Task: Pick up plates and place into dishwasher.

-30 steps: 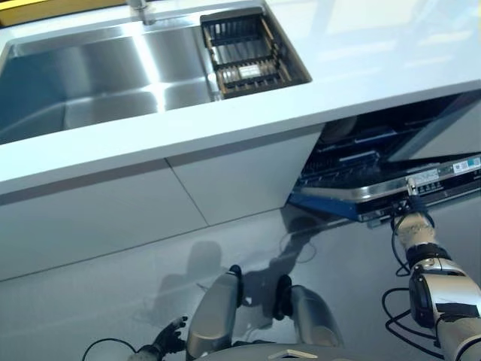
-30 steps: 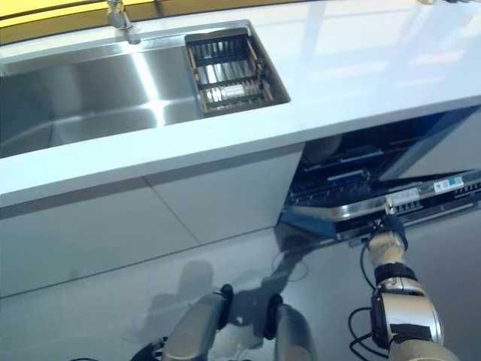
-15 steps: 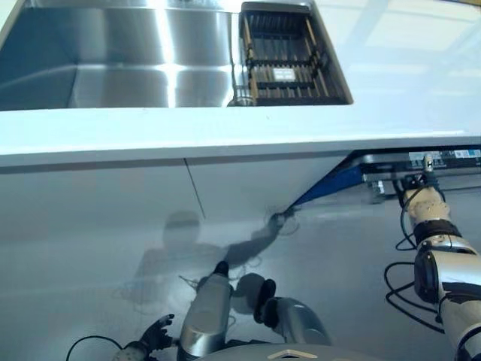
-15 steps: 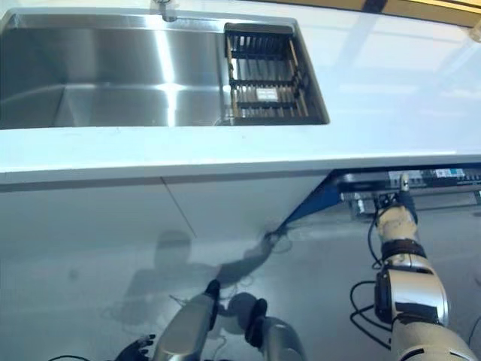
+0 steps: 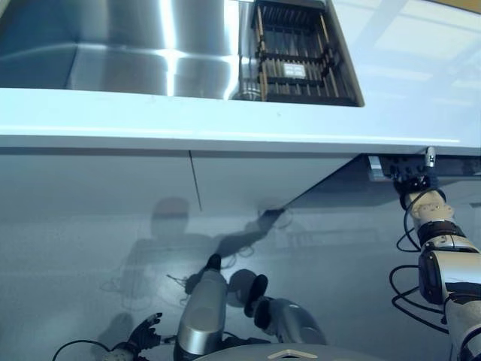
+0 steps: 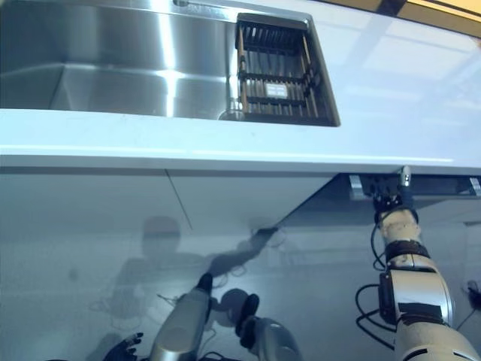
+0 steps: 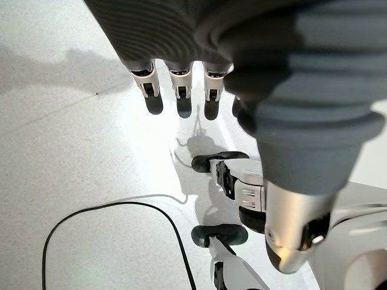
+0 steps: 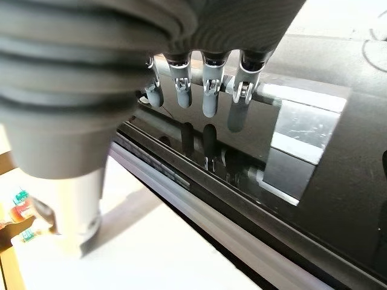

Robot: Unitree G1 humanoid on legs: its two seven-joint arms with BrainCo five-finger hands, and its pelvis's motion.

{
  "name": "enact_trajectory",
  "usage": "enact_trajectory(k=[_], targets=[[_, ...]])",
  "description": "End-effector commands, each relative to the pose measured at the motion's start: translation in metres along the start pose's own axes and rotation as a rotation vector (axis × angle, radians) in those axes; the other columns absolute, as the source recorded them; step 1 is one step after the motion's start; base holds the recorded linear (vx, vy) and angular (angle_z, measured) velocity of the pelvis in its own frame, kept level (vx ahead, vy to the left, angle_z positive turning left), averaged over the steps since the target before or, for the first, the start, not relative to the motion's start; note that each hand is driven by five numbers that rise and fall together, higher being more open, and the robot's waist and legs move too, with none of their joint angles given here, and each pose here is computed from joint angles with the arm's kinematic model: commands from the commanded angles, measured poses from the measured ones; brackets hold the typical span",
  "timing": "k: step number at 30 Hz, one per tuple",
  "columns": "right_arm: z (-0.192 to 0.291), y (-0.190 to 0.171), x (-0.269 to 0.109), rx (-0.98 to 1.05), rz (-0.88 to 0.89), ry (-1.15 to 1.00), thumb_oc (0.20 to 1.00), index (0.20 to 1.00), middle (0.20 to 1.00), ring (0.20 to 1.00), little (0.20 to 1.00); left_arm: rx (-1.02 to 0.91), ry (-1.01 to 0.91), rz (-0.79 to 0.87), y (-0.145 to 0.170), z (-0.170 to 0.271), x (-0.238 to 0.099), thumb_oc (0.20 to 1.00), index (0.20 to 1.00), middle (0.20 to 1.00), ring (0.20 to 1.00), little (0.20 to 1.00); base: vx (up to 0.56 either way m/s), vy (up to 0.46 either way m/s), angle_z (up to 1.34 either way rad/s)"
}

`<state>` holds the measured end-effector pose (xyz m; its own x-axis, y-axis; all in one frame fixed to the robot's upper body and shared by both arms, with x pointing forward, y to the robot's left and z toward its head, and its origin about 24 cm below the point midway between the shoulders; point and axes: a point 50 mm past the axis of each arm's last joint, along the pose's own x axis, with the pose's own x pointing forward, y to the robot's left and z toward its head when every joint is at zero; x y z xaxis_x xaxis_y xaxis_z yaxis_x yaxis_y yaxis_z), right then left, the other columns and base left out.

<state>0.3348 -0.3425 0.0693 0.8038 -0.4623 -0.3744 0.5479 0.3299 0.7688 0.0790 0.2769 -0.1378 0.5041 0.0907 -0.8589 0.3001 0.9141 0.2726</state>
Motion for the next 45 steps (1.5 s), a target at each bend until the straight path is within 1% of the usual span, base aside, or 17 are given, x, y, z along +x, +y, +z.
enact_trajectory(k=[1,6,10,18,22,26,28,31,35,38,41,43,44,45], targets=[[0.015,0.103,-0.013,-0.08,0.405,-0.068,1.0,1.0,1.0,1.0,1.0,0.051,0.0,0.017,0.008,-0.014,-0.011,1.0,1.0,1.0,1.0,1.0,0.02,0.014,0.04],[0.03,0.09,-0.01,-0.146,0.309,-0.12,1.0,1.0,1.0,1.0,1.0,0.042,0.005,0.033,0.008,-0.017,-0.013,1.0,1.0,1.0,1.0,1.0,0.0,0.006,0.0],[0.042,0.088,-0.011,-0.26,0.244,-0.147,1.0,1.0,1.0,1.0,1.0,0.022,0.003,0.043,0.01,-0.017,-0.013,1.0,1.0,1.0,1.0,1.0,-0.03,0.05,-0.01],[0.058,0.092,-0.015,-0.311,0.267,-0.123,1.0,1.0,1.0,1.0,1.0,-0.004,0.018,0.044,0.003,-0.02,-0.012,1.0,1.0,1.0,1.0,1.0,-0.01,0.037,-0.04],[0.074,0.098,-0.019,-0.347,0.286,-0.153,1.0,1.0,1.0,1.0,1.0,0.005,0.028,0.042,0.003,-0.022,-0.013,1.0,1.0,1.0,1.0,1.0,0.0,-0.011,-0.08],[0.09,0.103,-0.024,-0.315,0.307,-0.195,1.0,1.0,1.0,1.0,1.0,0.006,0.032,0.044,0.005,-0.024,-0.013,1.0,1.0,1.0,1.0,1.0,-0.01,-0.008,0.0],[0.098,0.104,-0.026,-0.316,0.301,-0.227,1.0,1.0,1.0,1.0,1.0,0.006,0.033,0.045,0.006,-0.024,-0.013,1.0,1.0,1.0,1.0,1.0,0.0,0.0,0.0],[0.104,0.105,-0.029,-0.37,0.274,-0.27,1.0,1.0,1.0,1.0,1.0,-0.001,0.034,0.05,0.006,-0.025,-0.014,1.0,1.0,1.0,1.0,1.0,0.0,0.0,0.0],[0.105,0.099,-0.03,-0.392,0.25,-0.264,1.0,1.0,1.0,1.0,1.0,-0.021,0.033,0.055,0.004,-0.027,-0.014,1.0,1.0,1.0,1.0,1.0,-0.02,0.024,-0.06],[0.104,0.087,-0.029,-0.377,0.234,-0.249,1.0,1.0,1.0,1.0,1.0,-0.049,0.027,0.063,0.002,-0.027,-0.014,1.0,1.0,1.0,1.0,1.0,-0.04,0.047,-0.05],[0.099,0.06,-0.027,-0.377,0.17,-0.252,1.0,1.0,1.0,1.0,1.0,-0.075,0.022,0.071,-0.002,-0.026,-0.013,1.0,1.0,1.0,1.0,1.0,-0.02,0.046,-0.04],[0.098,0.045,-0.026,-0.394,0.109,-0.273,1.0,1.0,1.0,1.0,1.0,-0.087,0.021,0.077,-0.002,-0.026,-0.013,1.0,1.0,1.0,1.0,1.0,-0.01,0.033,0.03],[0.1,0.028,-0.027,-0.428,0.046,-0.309,1.0,1.0,1.0,1.0,1.0,-0.1,0.018,0.081,-0.004,-0.026,-0.012,1.0,1.0,1.0,1.0,1.0,-0.02,0.026,0.04],[0.104,0.018,-0.028,-0.477,-0.014,-0.352,1.0,1.0,1.0,1.0,1.0,-0.102,0.017,0.083,-0.004,-0.026,-0.012,1.0,1.0,1.0,1.0,1.0,0.0,0.0,0.0]])
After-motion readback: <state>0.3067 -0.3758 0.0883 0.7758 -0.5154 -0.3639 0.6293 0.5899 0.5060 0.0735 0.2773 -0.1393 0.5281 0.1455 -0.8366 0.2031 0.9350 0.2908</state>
